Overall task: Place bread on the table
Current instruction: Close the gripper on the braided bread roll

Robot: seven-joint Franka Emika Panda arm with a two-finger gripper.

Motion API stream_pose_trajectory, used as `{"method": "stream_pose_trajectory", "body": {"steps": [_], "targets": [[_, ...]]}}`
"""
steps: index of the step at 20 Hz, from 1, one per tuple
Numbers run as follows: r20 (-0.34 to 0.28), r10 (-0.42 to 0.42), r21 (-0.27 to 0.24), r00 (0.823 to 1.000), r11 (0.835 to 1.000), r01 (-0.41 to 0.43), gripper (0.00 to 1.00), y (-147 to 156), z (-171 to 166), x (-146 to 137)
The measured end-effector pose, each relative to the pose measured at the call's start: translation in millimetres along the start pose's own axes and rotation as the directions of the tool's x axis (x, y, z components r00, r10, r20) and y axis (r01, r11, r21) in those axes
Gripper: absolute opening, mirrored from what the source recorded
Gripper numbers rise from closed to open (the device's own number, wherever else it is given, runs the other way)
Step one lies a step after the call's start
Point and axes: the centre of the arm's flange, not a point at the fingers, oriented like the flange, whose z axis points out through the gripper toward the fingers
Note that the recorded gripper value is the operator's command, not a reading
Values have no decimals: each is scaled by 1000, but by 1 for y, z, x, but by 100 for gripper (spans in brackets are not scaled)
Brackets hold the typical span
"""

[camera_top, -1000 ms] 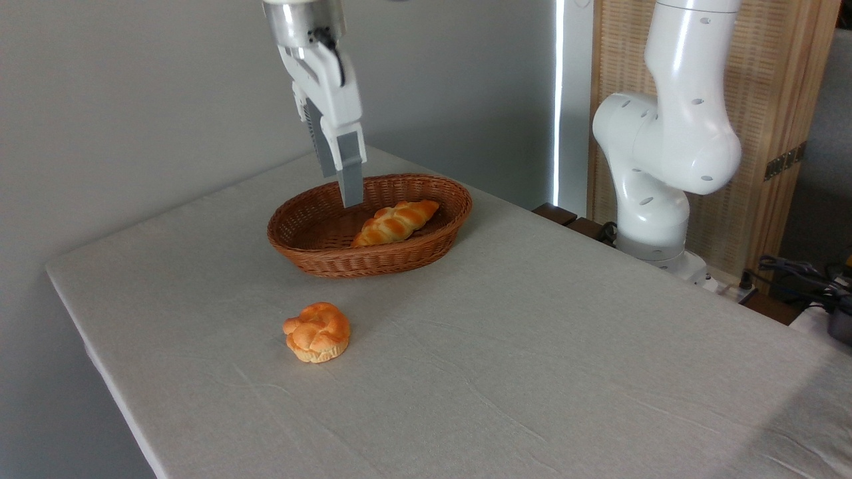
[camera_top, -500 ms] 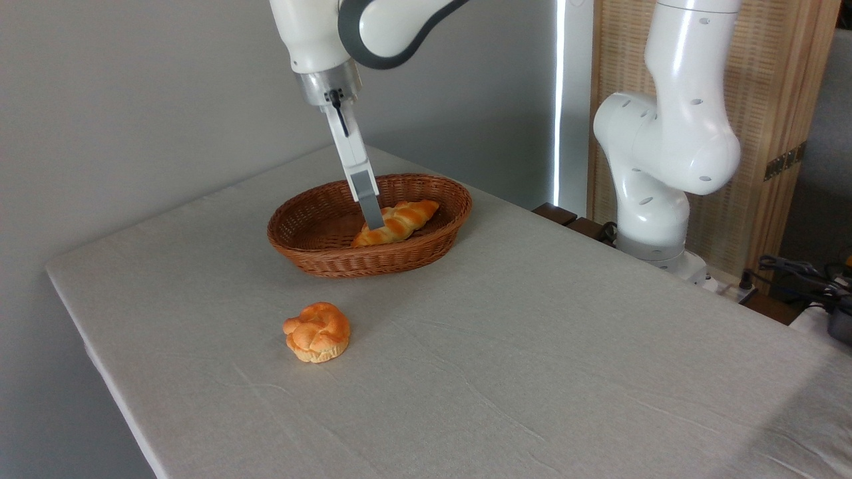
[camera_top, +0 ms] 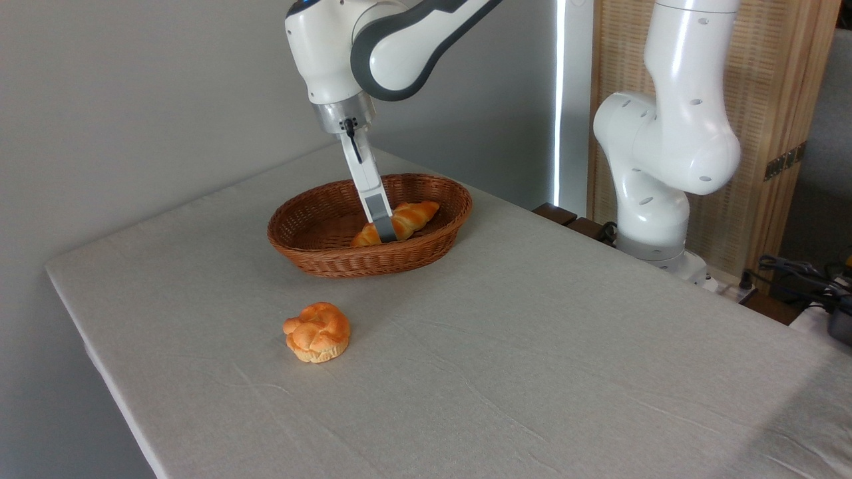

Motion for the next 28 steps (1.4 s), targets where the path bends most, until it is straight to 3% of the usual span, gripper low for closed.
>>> {"method": "stream_pose_trajectory", "body": {"steps": [2,5,20,26,28], "targets": [[2,-1,-4,1000,1000,1,30,-1,3,0],[3,-2,-9,1000,1000,2,25,-1,5,0],[2,-2,-14,1000,1000,2,25,-1,7,2],[-16,-24,-4,1000,1000,24,25,-5,-2,3],[-51,-51,3,997,999,51,25,-10,-18,6]]}}
